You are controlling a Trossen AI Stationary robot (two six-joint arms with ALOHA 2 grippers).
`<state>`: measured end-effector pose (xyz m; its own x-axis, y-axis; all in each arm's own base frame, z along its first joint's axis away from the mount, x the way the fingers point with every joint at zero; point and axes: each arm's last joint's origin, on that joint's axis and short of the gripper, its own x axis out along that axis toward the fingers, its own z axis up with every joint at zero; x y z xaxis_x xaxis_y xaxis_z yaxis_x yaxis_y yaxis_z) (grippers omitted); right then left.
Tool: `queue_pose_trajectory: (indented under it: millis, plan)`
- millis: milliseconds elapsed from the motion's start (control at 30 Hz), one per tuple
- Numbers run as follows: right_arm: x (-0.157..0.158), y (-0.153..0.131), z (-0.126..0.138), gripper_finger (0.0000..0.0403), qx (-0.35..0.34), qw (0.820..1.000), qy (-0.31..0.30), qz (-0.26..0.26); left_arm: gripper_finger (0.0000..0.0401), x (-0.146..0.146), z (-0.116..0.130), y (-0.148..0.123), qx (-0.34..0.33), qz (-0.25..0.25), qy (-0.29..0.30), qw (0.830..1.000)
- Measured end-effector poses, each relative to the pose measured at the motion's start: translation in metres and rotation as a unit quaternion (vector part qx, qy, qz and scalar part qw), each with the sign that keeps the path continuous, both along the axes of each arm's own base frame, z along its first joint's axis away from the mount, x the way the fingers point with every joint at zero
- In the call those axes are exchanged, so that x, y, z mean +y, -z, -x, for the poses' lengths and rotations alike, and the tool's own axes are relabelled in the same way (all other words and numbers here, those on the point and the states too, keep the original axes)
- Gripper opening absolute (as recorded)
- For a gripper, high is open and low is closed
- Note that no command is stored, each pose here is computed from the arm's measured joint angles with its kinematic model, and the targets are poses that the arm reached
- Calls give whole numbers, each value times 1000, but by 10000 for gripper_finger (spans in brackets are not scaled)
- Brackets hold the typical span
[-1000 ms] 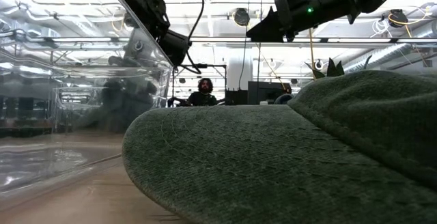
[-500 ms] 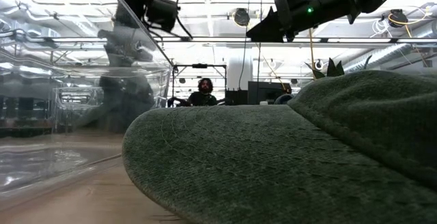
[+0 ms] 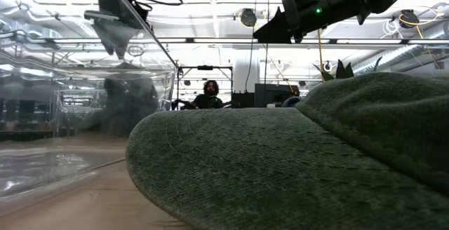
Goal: Pick & Place hat
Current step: Put the top green cap into the top transparent bin
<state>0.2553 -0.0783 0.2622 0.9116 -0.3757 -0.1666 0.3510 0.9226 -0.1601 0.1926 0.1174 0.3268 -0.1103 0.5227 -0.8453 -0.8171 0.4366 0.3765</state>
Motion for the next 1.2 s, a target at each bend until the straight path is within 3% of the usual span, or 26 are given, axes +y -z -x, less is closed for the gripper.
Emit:
queue_pose_trajectory:
  millis: [233, 533, 833, 1000, 1200]
  plan:
    - [0, 0, 0, 247, 1, 1000, 0, 0, 206, 5, 8, 13, 25, -20, -52, 998]
    - [0, 0, 0, 247, 1, 1000, 0, -1, 164, 17, 2, 79, -39, 66, -5, 997]
    - [0, 0, 0, 247, 0, 1000, 0, -1, 130, 21, 22, 137, -54, 109, -30, 992]
    - [0, 0, 0, 247, 0, 1000, 0, -1, 120, 25, 25, 150, -90, 110, -34, 989]
    - [0, 0, 0, 247, 0, 1000, 0, -1, 120, 28, 21, 142, -102, 118, -17, 988]
